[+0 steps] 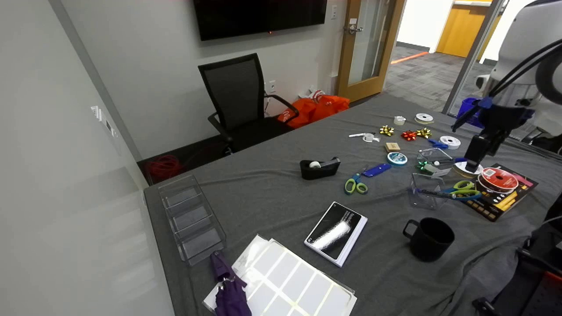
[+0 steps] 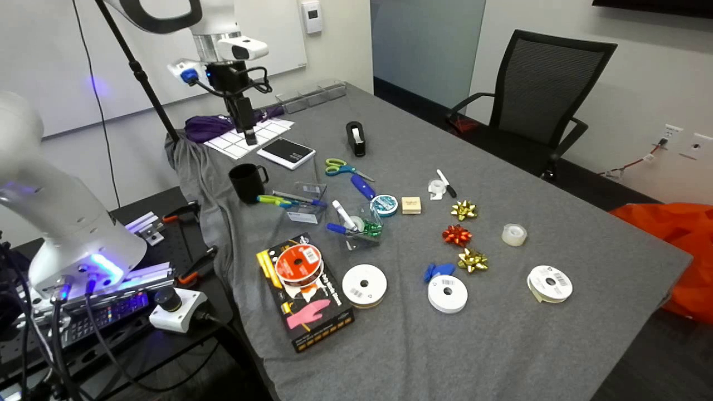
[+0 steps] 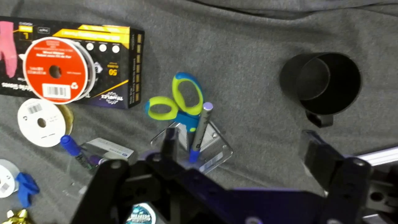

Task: Put the black cup on the black object

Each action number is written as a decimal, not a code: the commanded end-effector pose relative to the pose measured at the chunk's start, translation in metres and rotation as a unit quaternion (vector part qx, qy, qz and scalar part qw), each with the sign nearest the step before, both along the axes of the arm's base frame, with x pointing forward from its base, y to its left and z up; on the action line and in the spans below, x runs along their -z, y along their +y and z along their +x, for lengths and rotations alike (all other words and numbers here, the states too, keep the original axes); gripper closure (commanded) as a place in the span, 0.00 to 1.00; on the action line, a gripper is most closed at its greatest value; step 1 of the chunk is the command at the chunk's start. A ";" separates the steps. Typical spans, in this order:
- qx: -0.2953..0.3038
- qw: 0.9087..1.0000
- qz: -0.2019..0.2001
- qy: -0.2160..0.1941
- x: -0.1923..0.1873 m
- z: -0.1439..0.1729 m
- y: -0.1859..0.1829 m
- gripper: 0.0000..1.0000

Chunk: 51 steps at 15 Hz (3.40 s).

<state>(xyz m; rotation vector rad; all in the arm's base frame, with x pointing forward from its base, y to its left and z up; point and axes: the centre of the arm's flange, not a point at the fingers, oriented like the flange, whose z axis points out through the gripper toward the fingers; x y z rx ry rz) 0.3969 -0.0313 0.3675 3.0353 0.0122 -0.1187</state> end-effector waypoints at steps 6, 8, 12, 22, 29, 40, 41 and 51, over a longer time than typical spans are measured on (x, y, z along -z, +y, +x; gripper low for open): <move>0.045 0.993 0.101 0.037 0.094 0.030 0.061 0.00; 0.051 0.993 0.099 0.040 0.109 0.038 0.071 0.00; 0.033 0.994 0.079 0.074 0.138 0.049 0.090 0.00; -0.017 0.995 0.055 0.086 0.190 0.076 0.108 0.00; -0.023 0.993 0.055 0.100 0.210 0.064 0.110 0.00; -0.048 0.995 0.039 0.082 0.230 0.056 0.100 0.00; -0.051 0.995 0.039 0.078 0.232 0.057 0.099 0.25; -0.049 0.997 0.038 0.056 0.242 0.048 0.099 0.91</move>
